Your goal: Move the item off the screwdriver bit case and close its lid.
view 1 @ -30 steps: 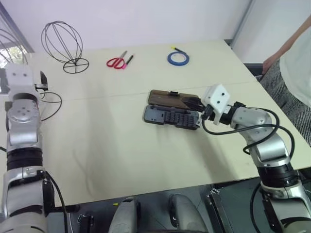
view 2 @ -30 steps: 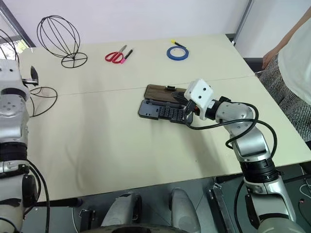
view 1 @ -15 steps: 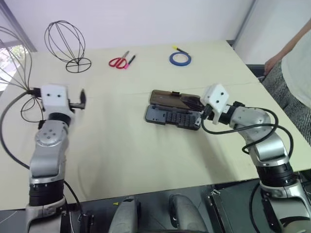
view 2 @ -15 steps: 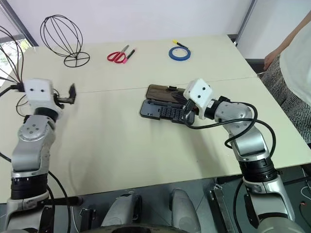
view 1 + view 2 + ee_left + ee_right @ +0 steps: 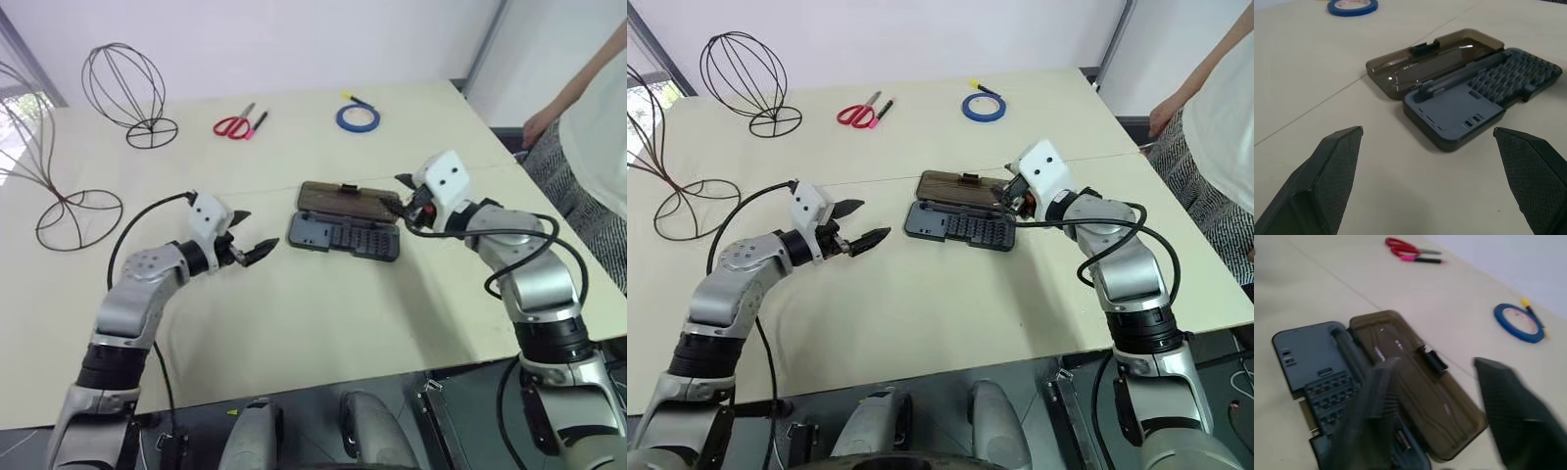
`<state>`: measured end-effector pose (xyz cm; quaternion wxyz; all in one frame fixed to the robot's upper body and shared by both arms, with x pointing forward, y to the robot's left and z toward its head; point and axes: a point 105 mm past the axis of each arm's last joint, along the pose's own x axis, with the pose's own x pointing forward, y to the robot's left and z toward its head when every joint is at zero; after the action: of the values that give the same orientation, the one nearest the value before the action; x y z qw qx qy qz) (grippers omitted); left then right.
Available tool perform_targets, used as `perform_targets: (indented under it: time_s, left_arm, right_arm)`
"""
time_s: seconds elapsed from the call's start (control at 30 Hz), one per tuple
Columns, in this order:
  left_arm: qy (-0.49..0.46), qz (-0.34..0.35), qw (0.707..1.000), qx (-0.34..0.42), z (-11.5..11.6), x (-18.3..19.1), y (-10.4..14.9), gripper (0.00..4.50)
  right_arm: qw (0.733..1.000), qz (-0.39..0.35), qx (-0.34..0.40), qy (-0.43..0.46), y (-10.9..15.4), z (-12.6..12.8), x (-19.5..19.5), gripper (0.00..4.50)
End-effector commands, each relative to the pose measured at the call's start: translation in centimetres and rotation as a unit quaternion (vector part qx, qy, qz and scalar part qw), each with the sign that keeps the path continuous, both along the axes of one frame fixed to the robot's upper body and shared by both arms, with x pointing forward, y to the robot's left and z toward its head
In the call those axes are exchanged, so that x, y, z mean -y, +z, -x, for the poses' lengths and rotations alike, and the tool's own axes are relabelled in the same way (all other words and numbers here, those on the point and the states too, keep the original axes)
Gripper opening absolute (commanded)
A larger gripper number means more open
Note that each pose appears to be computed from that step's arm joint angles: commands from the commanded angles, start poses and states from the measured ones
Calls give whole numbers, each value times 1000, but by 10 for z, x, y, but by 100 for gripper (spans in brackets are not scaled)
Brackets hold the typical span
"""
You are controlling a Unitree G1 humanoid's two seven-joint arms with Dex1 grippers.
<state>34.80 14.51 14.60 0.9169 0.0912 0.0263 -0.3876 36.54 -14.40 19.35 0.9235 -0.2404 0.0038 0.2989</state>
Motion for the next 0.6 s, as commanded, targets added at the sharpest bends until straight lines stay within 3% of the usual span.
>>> perform_targets:
  time_s: [0.03,0.27,0.43,0.6]
  left_arm:
    - [-13,0,999,33,-4,6,16,450]
    - [-18,-1,999,50,-11,10,22,450]
    - [-16,-1,998,58,-9,10,23,450]
    - [-7,0,998,65,-8,9,24,450]
  right_arm:
    - [1000,8,26,10,15,-1,-6,444]
    - [1000,-4,-12,-28,18,-44,-1,444]
    - [993,72,-51,-78,11,-88,9,444]
    - [989,105,-71,-80,4,-104,7,444]
